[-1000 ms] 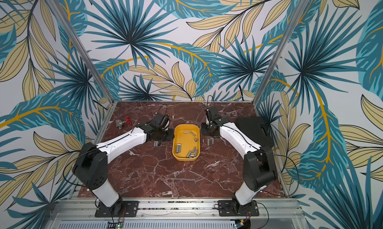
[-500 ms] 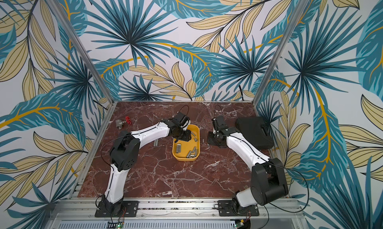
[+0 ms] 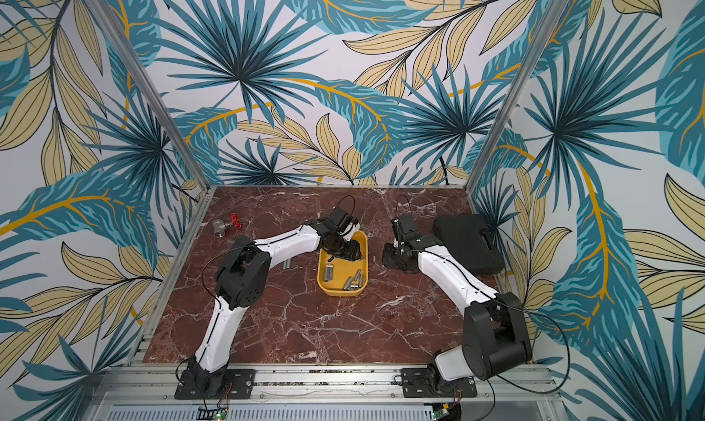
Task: Take out the socket from the storage box
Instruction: Pick up the socket head from the storage box.
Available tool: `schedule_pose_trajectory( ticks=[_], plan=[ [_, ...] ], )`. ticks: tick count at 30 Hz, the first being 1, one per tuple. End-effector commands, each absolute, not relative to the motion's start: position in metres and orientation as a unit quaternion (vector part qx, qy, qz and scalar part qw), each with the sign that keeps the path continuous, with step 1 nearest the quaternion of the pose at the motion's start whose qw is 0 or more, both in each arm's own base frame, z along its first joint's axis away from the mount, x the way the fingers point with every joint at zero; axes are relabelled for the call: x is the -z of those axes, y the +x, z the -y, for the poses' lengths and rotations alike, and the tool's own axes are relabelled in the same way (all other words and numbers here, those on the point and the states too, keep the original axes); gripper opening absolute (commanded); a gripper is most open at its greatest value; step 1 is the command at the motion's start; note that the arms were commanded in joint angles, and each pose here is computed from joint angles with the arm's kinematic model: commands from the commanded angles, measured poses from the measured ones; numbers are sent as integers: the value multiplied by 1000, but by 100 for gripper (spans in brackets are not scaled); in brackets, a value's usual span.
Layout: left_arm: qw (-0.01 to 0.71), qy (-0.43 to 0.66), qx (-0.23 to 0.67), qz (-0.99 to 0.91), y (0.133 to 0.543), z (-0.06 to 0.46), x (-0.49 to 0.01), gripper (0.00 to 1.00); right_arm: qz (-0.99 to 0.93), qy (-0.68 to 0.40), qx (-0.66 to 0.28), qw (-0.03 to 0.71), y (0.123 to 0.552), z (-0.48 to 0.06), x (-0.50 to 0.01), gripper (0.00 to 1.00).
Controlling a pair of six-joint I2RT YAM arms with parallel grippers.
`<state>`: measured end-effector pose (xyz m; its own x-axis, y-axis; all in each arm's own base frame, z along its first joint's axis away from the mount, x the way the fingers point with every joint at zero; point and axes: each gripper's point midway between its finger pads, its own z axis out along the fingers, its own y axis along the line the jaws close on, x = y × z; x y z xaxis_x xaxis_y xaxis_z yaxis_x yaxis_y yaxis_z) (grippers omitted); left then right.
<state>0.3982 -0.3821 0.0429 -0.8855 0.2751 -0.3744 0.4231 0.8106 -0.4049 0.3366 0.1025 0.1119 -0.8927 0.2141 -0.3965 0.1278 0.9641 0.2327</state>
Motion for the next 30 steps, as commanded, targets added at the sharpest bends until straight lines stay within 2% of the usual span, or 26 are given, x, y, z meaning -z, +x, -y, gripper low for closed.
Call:
schedule_pose_trajectory(
  ticks=[1,12,20,30],
  plan=[
    [168,209,274,-923,405,403,-56,49,-967,95,-105,210,332,-101,-109,23],
    [164,214,259,-927,409,406,-33,48,-968,96,-105,208,330,-101,-107,24],
    [165,220,237,-932,408,404,-24,41,-968,96,-107,207,330,-102,-107,24],
    [160,227,154,-948,401,381,-18,34,-967,97,-114,204,331,-105,-106,24]
  ],
)
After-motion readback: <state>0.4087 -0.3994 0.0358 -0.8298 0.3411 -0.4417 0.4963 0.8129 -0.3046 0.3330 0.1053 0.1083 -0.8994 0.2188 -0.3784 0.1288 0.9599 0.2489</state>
